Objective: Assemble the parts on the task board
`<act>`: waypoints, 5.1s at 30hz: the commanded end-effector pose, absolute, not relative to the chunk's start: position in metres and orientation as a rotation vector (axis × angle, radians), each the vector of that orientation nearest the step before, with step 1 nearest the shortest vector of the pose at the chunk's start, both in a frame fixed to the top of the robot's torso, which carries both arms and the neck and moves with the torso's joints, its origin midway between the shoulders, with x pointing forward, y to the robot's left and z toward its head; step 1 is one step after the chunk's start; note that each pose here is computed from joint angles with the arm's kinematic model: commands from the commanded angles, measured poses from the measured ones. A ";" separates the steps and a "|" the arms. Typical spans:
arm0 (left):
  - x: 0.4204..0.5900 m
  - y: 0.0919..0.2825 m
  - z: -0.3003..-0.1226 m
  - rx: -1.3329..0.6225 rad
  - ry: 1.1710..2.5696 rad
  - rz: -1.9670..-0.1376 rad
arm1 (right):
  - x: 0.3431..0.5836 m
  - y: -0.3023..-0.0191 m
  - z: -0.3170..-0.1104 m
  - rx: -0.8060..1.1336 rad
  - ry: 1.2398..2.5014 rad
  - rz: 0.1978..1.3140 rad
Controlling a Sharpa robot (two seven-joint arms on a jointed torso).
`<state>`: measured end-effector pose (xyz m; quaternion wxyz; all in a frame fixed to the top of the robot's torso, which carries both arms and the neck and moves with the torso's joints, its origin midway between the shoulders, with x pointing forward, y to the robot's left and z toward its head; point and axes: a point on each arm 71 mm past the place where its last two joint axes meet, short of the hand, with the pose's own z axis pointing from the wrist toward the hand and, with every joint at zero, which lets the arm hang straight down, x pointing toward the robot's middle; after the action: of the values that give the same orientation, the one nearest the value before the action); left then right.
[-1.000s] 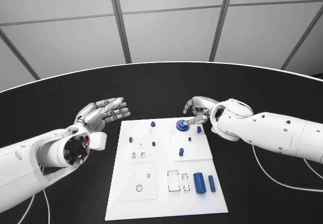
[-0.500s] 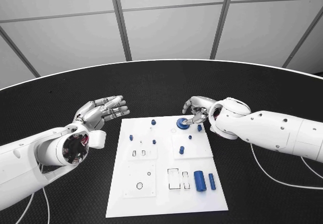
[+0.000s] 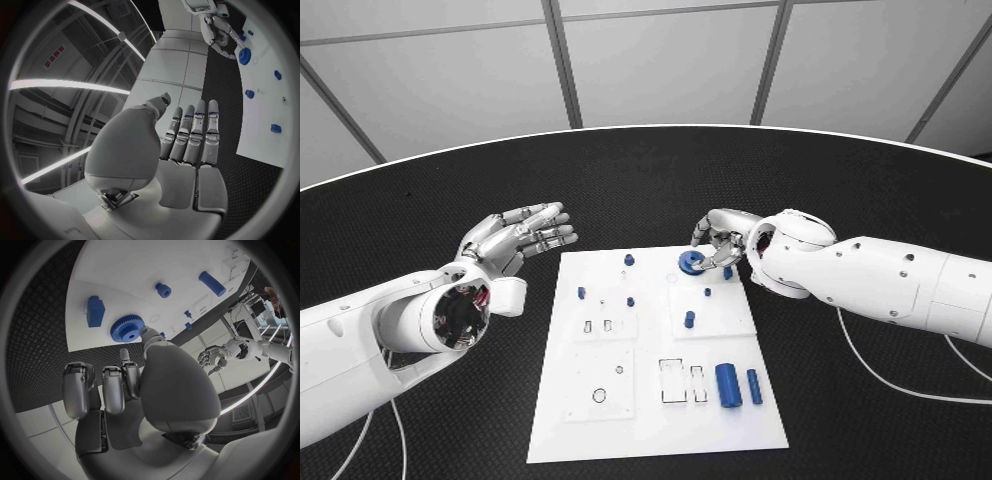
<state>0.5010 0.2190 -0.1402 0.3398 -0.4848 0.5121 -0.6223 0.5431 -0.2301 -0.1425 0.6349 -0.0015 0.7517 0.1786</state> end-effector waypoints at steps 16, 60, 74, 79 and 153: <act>0.501 0.218 -0.140 -1.260 1.334 -1.620 | 0.545 -0.225 -0.150 -0.017 1.744 0.401; 0.502 0.219 -0.141 -1.262 1.336 -1.615 | 0.518 -0.182 -0.134 -0.174 1.565 0.462; 0.502 0.212 -0.141 -1.258 1.347 -1.628 | 0.518 -0.114 -0.129 -0.322 1.479 0.508; 0.502 0.211 -0.141 -1.257 1.348 -1.630 | 0.522 -0.101 -0.131 -0.339 1.481 0.509; 0.500 0.213 -0.140 -1.259 1.349 -1.622 | 0.536 -0.100 -0.149 -0.404 1.644 0.407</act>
<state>0.5004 0.2134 -0.1401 0.3359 -0.4826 0.5171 -0.6220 0.5363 -0.0991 -0.1490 0.6459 -0.1775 0.7203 0.1802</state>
